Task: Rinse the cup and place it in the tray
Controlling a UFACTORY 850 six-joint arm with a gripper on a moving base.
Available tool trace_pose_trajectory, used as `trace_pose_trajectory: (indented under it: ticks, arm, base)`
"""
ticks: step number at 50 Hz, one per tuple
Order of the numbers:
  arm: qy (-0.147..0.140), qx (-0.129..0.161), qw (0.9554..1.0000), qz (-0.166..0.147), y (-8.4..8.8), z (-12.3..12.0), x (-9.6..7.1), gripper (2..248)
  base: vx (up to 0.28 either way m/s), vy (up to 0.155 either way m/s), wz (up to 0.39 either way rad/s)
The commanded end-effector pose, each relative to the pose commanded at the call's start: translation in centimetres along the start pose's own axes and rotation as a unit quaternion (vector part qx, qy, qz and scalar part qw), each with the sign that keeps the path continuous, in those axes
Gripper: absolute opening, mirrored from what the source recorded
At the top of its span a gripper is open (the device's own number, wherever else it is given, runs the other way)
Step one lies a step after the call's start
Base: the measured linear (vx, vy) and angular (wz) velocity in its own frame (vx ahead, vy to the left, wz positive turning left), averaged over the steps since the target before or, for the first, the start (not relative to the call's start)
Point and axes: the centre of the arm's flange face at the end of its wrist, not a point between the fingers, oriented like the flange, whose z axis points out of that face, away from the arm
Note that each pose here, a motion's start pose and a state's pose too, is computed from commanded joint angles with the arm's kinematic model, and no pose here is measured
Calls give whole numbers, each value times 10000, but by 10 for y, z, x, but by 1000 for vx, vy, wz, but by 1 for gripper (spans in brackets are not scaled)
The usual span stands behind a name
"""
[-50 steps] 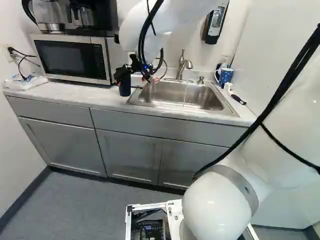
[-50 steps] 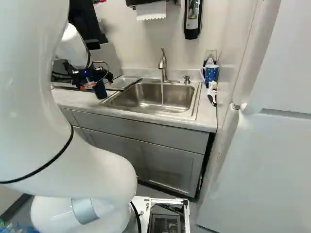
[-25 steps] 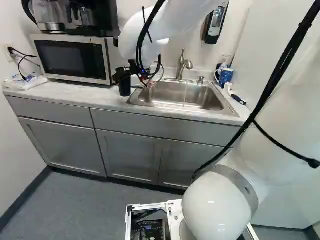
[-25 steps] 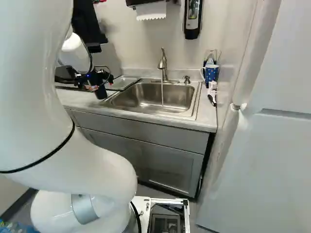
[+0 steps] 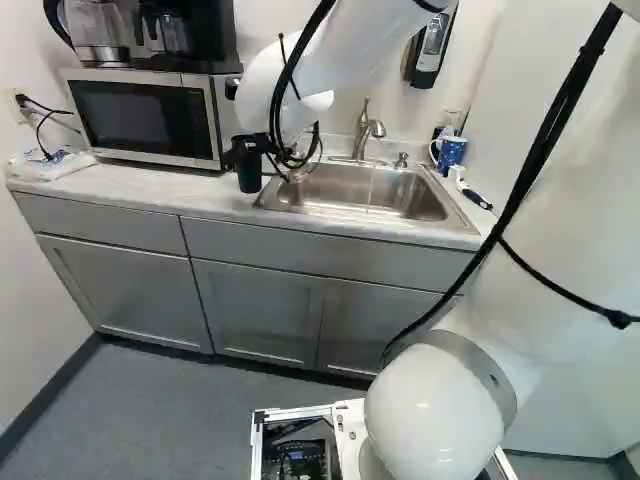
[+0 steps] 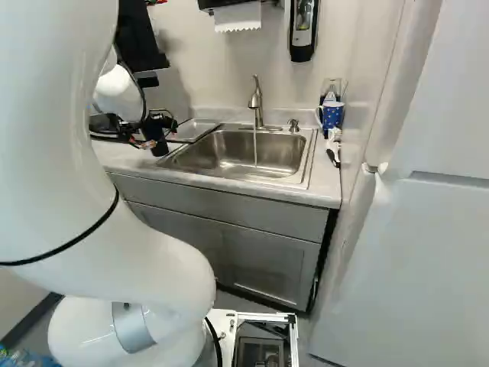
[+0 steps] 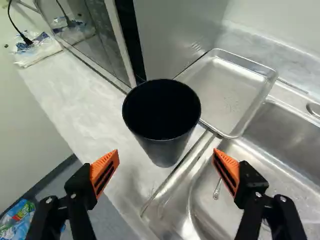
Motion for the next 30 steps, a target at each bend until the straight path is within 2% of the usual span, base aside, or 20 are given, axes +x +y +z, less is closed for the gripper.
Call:
trace_pose_trajectory:
  ticks: [30]
  arm:
    - [537,48,9985,-32,-5,16,-15,247]
  base:
    - [0,0,0]
